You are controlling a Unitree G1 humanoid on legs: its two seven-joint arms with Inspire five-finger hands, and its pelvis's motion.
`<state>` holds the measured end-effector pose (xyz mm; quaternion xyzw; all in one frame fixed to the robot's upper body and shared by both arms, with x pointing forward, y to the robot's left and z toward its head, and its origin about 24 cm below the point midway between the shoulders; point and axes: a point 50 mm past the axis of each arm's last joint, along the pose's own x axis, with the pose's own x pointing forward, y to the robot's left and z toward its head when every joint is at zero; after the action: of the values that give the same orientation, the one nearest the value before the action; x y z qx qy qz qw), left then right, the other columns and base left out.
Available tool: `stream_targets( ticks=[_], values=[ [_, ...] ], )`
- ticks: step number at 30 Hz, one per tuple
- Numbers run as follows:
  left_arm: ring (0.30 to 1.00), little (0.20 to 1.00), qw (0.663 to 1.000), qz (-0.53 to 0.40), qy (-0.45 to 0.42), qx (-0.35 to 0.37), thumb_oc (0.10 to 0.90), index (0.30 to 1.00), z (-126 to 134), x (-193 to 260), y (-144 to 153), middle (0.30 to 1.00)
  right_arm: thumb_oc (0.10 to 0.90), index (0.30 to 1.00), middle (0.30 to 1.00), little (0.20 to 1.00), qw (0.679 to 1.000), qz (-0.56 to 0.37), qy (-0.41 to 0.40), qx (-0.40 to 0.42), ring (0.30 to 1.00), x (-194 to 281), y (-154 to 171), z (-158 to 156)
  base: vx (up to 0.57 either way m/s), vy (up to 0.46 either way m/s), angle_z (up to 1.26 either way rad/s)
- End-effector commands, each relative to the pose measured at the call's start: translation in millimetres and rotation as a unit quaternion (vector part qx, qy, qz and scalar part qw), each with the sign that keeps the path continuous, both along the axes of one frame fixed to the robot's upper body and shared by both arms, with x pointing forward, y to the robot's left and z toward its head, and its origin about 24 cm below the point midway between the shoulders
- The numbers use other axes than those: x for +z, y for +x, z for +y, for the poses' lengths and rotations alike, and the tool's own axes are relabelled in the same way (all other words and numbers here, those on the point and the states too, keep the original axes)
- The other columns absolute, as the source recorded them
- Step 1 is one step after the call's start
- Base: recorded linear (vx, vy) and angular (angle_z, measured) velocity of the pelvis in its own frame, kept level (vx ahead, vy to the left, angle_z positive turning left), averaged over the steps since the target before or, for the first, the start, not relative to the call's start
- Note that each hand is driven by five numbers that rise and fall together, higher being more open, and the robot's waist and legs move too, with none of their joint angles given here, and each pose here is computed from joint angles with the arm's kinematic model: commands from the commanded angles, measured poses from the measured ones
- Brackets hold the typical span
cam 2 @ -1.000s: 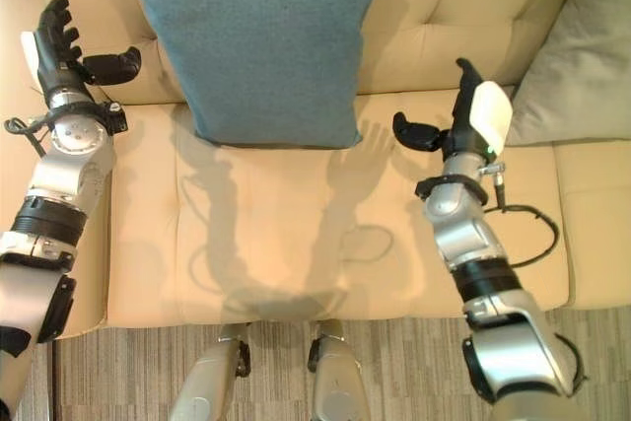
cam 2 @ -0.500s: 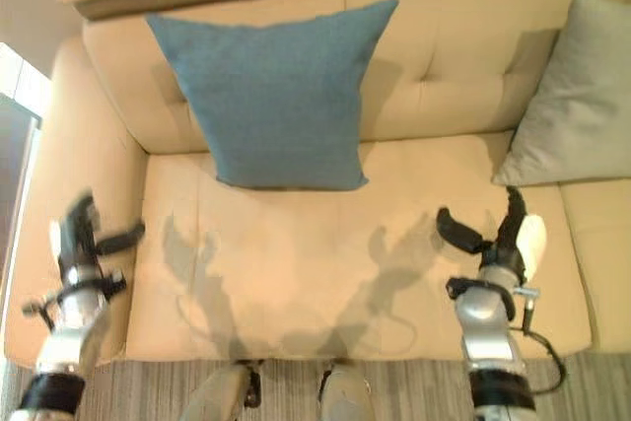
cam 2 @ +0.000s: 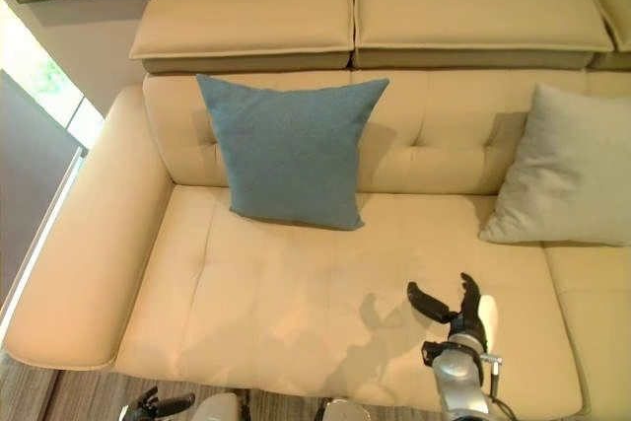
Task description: Pick up all the scattered cushions and arrange them neatly on the sofa.
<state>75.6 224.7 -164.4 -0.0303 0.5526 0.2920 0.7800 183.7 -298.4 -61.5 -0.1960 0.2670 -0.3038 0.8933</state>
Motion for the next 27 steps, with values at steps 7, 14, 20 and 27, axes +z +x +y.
stream_targets(
  ticks=[7,14,20,27],
  values=[
    [0.9,0.9,0.947,0.075,0.101,-0.296,0.8,0.9,-18,-3,-4,0.9,0.8,0.9,0.9,0.9,0.999,0.036,0.027,0.018,0.9,-24,-3,19,-0.3,0.261,0.46],
    [0.9,0.9,0.93,0.094,0.136,-0.328,0.8,0.9,-4,0,0,0.9,0.8,0.9,0.9,0.9,0.992,0.11,0.062,0.03,0.9,-51,-14,45,-0.25,0.223,0.26],
    [0.9,0.9,0.907,0.122,0.174,-0.364,0.8,0.9,12,3,0,0.9,0.8,0.9,0.9,0.9,0.989,0.125,0.078,0.004,0.9,-59,-25,47,-0.31,0.133,0.24],
    [0.9,0.9,0.922,0.145,0.19,-0.305,0.8,0.9,34,7,-14,0.9,0.8,0.9,0.9,0.9,0.99,0.128,0.051,0.0,0.9,-59,-34,41,-0.16,-0.027,-0.29]
  ],
)
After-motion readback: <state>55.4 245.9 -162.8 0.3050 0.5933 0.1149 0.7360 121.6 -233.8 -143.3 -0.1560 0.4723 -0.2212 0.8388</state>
